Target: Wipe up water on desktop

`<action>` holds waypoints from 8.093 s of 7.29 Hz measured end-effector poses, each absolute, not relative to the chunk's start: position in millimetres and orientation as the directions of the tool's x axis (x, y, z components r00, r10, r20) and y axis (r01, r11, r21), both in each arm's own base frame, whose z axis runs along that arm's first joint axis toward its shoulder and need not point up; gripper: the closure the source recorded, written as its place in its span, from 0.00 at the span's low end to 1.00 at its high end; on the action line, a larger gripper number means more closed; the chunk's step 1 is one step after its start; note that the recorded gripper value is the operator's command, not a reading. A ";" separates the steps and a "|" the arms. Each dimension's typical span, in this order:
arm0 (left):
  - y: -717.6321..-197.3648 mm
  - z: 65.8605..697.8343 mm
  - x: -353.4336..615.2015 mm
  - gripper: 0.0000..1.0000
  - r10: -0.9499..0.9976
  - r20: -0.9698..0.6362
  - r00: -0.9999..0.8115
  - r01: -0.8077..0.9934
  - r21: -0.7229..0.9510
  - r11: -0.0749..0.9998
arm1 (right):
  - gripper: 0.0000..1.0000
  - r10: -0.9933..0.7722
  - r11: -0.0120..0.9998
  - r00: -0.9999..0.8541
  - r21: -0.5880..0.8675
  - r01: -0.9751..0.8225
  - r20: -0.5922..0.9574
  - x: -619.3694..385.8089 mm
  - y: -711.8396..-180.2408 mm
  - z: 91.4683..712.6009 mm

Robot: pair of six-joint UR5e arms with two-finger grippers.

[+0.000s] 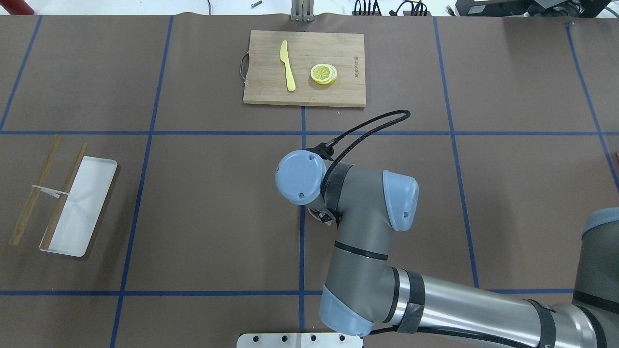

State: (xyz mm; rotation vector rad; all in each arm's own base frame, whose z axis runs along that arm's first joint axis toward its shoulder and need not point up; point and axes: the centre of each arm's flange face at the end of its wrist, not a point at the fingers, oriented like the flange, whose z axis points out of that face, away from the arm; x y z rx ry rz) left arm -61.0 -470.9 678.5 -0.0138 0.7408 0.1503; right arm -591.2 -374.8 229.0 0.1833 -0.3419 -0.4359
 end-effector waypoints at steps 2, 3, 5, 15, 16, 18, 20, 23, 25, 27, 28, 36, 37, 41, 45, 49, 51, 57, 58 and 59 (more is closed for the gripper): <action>-470.6 678.0 -60.9 0.01 0.133 -0.673 0.727 -0.141 0.042 0.989 | 1.00 -0.525 0.849 0.833 0.178 0.498 0.174 -569.0 -383.9 258.7; -470.6 677.8 -60.9 0.01 0.133 -0.673 0.727 -0.141 0.043 0.989 | 1.00 -0.575 0.817 0.811 0.129 0.562 0.107 -544.1 -396.0 280.2; -470.6 677.6 -60.9 0.01 0.134 -0.673 0.727 -0.141 0.044 0.989 | 1.00 -0.663 0.747 0.748 0.043 0.664 -0.024 -472.1 -414.5 351.0; -471.7 679.0 -60.9 0.01 0.130 -0.674 0.727 -0.141 0.039 0.989 | 1.00 -0.591 0.805 0.799 0.139 0.577 0.109 -591.7 -405.7 222.1; -470.8 679.0 -60.9 0.01 0.130 -0.674 0.727 -0.141 0.039 0.989 | 1.00 -0.561 0.826 0.814 0.166 0.539 0.150 -616.0 -406.9 203.2; -469.4 678.7 -60.9 0.01 0.130 -0.674 0.727 -0.141 0.039 0.989 | 1.00 -0.475 0.876 0.841 0.222 0.427 0.257 -645.7 -406.5 163.5; -467.8 677.6 -60.1 0.01 0.127 -0.683 0.719 -0.138 0.039 0.990 | 1.00 -0.394 0.914 0.851 0.244 0.324 0.347 -602.0 -440.0 118.1; -465.6 655.0 -54.9 0.01 0.023 -0.739 0.673 -0.043 -0.008 0.999 | 1.00 -0.422 0.898 0.831 0.295 0.328 0.362 -420.8 -536.1 170.9; -442.5 637.0 -54.4 0.01 -0.063 -0.743 0.666 0.033 -0.055 0.998 | 1.00 -0.495 0.860 0.790 0.332 0.387 0.361 -284.4 -552.5 238.5; -431.9 634.4 -54.0 0.01 -0.078 -0.743 0.665 0.044 -0.065 0.997 | 1.00 -0.436 0.896 0.790 0.287 0.338 0.431 -180.1 -525.5 302.9; -431.2 634.3 -53.6 0.01 -0.079 -0.743 0.665 0.045 -0.066 0.997 | 1.00 -0.383 0.922 0.801 0.246 0.300 0.459 -133.4 -499.7 336.7; -434.9 630.3 -52.0 0.01 -0.070 -0.744 0.665 0.041 -0.057 0.998 | 1.00 -0.395 0.917 0.786 0.150 0.370 0.476 79.0 -312.0 615.0; -435.3 629.9 -51.9 0.01 -0.069 -0.744 0.665 0.041 -0.056 0.998 | 1.00 -0.406 0.913 0.778 0.180 0.365 0.479 81.9 -304.4 657.1; -436.5 628.2 -51.9 0.01 -0.066 -0.744 0.665 0.041 -0.052 0.998 | 0.32 -0.489 0.872 0.732 0.238 0.428 0.474 86.0 -282.0 728.5; -436.7 628.6 -51.8 0.01 -0.067 -0.744 0.665 0.041 -0.053 0.998 | 0.01 -0.499 0.867 0.727 0.254 0.429 0.473 85.8 -290.4 727.9; -436.6 629.0 -51.9 0.01 -0.067 -0.744 0.665 0.041 -0.054 0.998 | 0.00 -0.142 0.985 0.797 0.165 0.055 0.587 80.9 -373.9 674.1; -436.7 628.5 -51.8 0.01 -0.067 -0.744 0.665 0.041 -0.052 0.998 | 0.00 -0.001 0.988 0.785 0.121 -0.094 0.619 80.8 -423.7 647.7; -436.5 629.3 -51.8 0.01 -0.068 -0.745 0.664 0.041 -0.054 0.998 | 0.00 0.088 0.987 0.759 0.048 -0.156 0.645 76.7 -427.8 662.4; -436.2 629.9 -51.8 0.01 -0.069 -0.744 0.664 0.041 -0.055 0.998 | 0.00 0.083 0.987 0.754 0.053 -0.155 0.651 75.6 -413.8 671.4; -435.9 630.8 -51.8 0.01 -0.070 -0.744 0.665 0.041 -0.057 0.998 | 0.00 0.075 0.987 0.739 0.055 -0.151 0.669 73.5 -396.4 680.5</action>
